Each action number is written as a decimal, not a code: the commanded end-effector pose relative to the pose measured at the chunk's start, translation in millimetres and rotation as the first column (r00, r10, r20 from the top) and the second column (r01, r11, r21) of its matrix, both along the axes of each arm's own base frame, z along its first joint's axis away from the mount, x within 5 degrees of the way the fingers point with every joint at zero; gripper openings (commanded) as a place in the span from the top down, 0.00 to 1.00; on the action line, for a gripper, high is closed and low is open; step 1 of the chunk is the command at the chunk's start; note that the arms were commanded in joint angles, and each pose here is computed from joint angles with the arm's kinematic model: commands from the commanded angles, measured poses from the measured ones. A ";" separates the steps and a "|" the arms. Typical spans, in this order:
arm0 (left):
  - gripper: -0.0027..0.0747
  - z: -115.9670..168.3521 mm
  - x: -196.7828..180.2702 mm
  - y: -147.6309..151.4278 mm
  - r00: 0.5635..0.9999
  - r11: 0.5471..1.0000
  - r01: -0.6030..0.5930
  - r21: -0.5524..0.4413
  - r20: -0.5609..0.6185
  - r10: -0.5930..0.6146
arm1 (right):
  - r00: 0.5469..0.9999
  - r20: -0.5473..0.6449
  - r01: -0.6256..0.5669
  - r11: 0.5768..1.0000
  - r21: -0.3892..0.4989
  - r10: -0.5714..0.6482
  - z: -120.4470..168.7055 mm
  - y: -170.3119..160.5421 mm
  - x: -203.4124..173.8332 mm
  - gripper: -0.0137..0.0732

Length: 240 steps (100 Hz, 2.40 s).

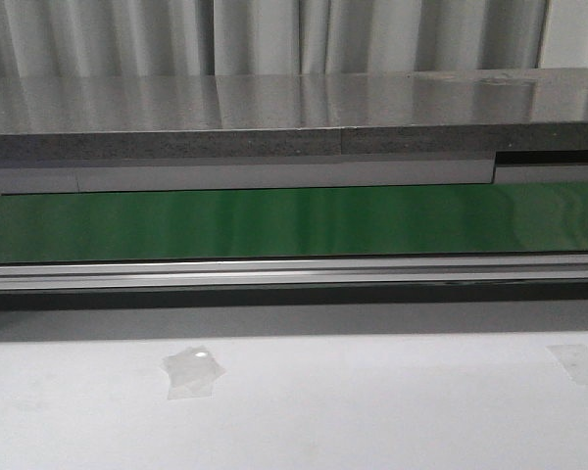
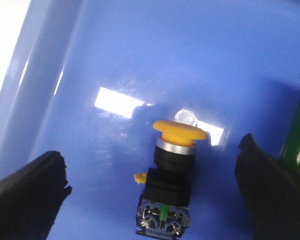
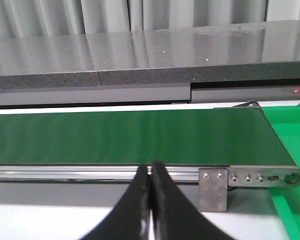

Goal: Move button from left to right
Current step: 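Lower the left gripper around the yellow button's black body, then close the left gripper on the button and lift it toward the belt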

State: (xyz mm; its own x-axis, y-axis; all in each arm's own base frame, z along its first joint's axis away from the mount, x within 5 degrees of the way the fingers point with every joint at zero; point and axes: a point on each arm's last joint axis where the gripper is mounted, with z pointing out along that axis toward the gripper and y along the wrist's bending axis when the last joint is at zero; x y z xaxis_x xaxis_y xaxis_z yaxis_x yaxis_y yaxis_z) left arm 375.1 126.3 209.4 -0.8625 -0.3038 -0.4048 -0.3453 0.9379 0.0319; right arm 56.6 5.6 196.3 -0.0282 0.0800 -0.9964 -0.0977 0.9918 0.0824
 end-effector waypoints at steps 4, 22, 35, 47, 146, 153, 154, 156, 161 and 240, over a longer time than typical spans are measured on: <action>0.12 22.4 5.7 1.8 0.994 1.000 -0.006 0.024 0.107 0.004 | 0.993 0.115 -0.004 1.000 0.011 0.003 13.5 0.0 -2.6 0.92; 0.12 8.4 9.6 1.9 0.997 1.000 -0.013 -0.003 0.082 0.014 | 0.993 0.115 -0.004 1.000 0.011 0.003 13.5 0.0 -2.6 0.92; 0.12 4.2 11.5 2.2 0.996 1.000 -0.016 -0.009 0.083 0.016 | 0.993 0.115 -0.004 1.000 0.011 0.003 13.5 0.0 -2.6 0.92; 0.12 2.1 13.1 2.7 0.996 1.000 -0.015 -0.007 0.090 0.016 | 0.993 0.115 -0.004 1.000 0.011 0.003 13.5 0.0 -2.6 0.92; 0.67 -35.2 17.9 0.7 0.999 0.995 -0.048 -0.091 -0.006 0.048 | 0.993 0.115 -0.004 1.000 0.011 0.003 13.5 0.0 -2.6 0.92; 0.73 -35.2 17.9 0.7 0.999 0.995 -0.048 -0.091 -0.006 0.048 | 0.993 0.115 -0.004 1.000 0.011 0.003 13.5 0.0 -2.6 0.92; 0.75 -35.2 17.9 0.7 0.999 0.995 -0.048 -0.091 -0.006 0.048 | 0.993 0.115 -0.004 1.000 0.011 0.003 13.5 0.0 -2.6 0.92; 0.77 -35.2 17.9 0.7 0.999 0.995 -0.048 -0.091 -0.006 0.048 | 0.993 0.115 -0.004 1.000 0.011 0.003 13.5 0.0 -2.6 0.92; 0.80 -35.2 17.9 0.7 0.999 0.995 -0.048 -0.091 -0.006 0.048 | 0.993 0.115 -0.004 1.000 0.011 0.003 13.5 0.0 -2.6 0.92; 0.86 78.5 -14.7 -27.1 0.977 0.990 0.128 0.054 0.166 -0.135 | 0.993 0.115 -0.004 1.000 0.011 0.003 13.5 0.0 -2.6 0.92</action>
